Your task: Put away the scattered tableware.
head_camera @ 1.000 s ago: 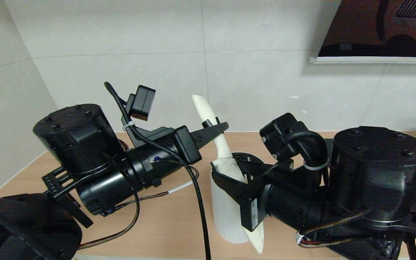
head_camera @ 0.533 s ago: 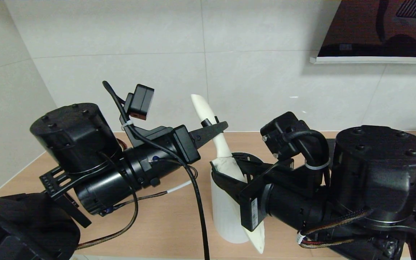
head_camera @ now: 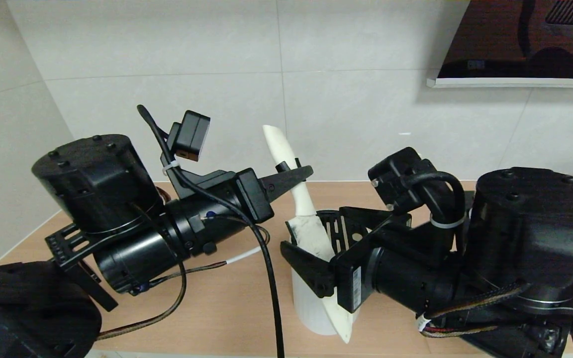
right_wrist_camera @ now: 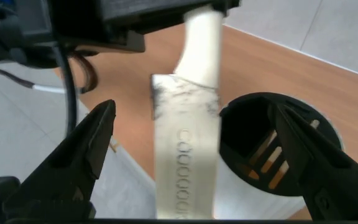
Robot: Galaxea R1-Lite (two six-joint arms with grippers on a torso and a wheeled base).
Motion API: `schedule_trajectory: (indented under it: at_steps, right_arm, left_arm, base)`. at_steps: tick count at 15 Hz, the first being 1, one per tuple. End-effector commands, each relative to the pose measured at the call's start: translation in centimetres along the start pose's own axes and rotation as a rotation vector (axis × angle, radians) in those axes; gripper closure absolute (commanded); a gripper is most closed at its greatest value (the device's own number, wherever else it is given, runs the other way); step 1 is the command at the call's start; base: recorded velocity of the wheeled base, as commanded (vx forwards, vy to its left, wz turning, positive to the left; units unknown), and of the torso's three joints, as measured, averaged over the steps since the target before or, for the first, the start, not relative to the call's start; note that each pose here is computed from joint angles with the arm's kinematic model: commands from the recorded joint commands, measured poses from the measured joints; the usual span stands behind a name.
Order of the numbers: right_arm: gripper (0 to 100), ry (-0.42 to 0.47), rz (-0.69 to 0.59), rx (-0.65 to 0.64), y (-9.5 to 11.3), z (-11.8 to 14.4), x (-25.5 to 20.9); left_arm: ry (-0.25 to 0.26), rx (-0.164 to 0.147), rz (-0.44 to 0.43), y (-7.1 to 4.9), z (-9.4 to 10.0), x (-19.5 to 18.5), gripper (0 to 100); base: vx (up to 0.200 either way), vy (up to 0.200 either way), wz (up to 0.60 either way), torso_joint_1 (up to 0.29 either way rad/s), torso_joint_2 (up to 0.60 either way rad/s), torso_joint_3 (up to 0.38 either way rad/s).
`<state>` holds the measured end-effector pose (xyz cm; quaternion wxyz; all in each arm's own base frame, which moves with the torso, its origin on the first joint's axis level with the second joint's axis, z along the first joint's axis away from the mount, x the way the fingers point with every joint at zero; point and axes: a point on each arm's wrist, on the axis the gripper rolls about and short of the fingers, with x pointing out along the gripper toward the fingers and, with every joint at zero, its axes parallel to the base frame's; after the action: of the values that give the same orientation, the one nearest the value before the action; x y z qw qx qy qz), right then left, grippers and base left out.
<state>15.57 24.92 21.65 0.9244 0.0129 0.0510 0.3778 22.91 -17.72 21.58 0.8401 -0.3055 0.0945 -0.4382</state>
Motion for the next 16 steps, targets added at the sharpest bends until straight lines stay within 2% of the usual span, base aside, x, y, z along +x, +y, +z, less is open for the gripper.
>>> schedule_trajectory:
  at_steps: [1,3,4,5,6,7,9,10,14,15,16]
  right_arm:
    - [0,-0.043,-0.02,0.012,-0.8,1.3,-1.0]
    - [0,-0.082,-0.061,0.021,-2.4,2.5,-1.8]
    - [0,-0.123,-0.112,0.029,-4.0,3.6,-2.4]
    - [0,-0.123,-0.112,0.029,-4.0,3.6,-2.4]
    - [0,-0.155,-0.149,0.033,-5.1,4.4,-2.9]
    - [0,-0.179,-0.212,0.035,-6.8,5.1,-2.9]
    - [0,-0.191,-0.25,0.036,-7.8,5.4,-2.9]
    - [0,-0.193,-0.256,0.036,-8.0,5.5,-3.0]
    - [0,-0.198,-0.259,0.035,-8.0,5.6,-3.0]
    - [0,-0.195,-0.262,0.034,-8.1,5.5,-2.9]
    - [0,-0.193,-0.273,0.034,-8.4,5.5,-2.9]
  left_arm:
    - [-0.048,0.019,0.003,-1.2,1.8,-0.8,100]
    - [-0.105,0.047,0.084,-1.6,2.9,-0.6,100]
    - [-0.17,0.074,0.183,-1.9,4.0,0.1,100]
    - [-0.17,0.074,0.183,-1.9,4.0,0.1,100]
    - [-0.191,0.096,0.254,-2.3,4.3,0.7,100]
    - [-0.217,0.138,0.334,-2.8,4.6,2.0,100]
    - [-0.243,0.213,0.401,-3.6,4.0,3.6,100]
    - [-0.234,0.28,0.432,-4.1,3.1,4.0,100]
    - [-0.22,0.465,0.5,-6.2,0.6,4.9,100]
    - [-0.221,0.501,0.544,-6.4,-0.4,5.5,100]
    - [-0.248,0.509,0.581,-6.2,-0.8,6.0,100]
  base:
    - [0.0,0.0,0.0,0.0,0.0,0.0]
    - [0.0,0.0,0.0,0.0,0.0,0.0]
    - [0.0,0.0,0.0,0.0,0.0,0.0]
    - [0.0,0.0,0.0,0.0,0.0,0.0]
    - [0.0,0.0,0.0,0.0,0.0,0.0]
    - [0.0,0.0,0.0,0.0,0.0,0.0]
    - [0.0,0.0,0.0,0.0,0.0,0.0]
    - [0.0,0.0,0.0,0.0,0.0,0.0]
    - [0.0,0.0,0.0,0.0,0.0,0.0]
    - [0.0,0.0,0.0,0.0,0.0,0.0]
    - [0.0,0.0,0.0,0.0,0.0,0.0]
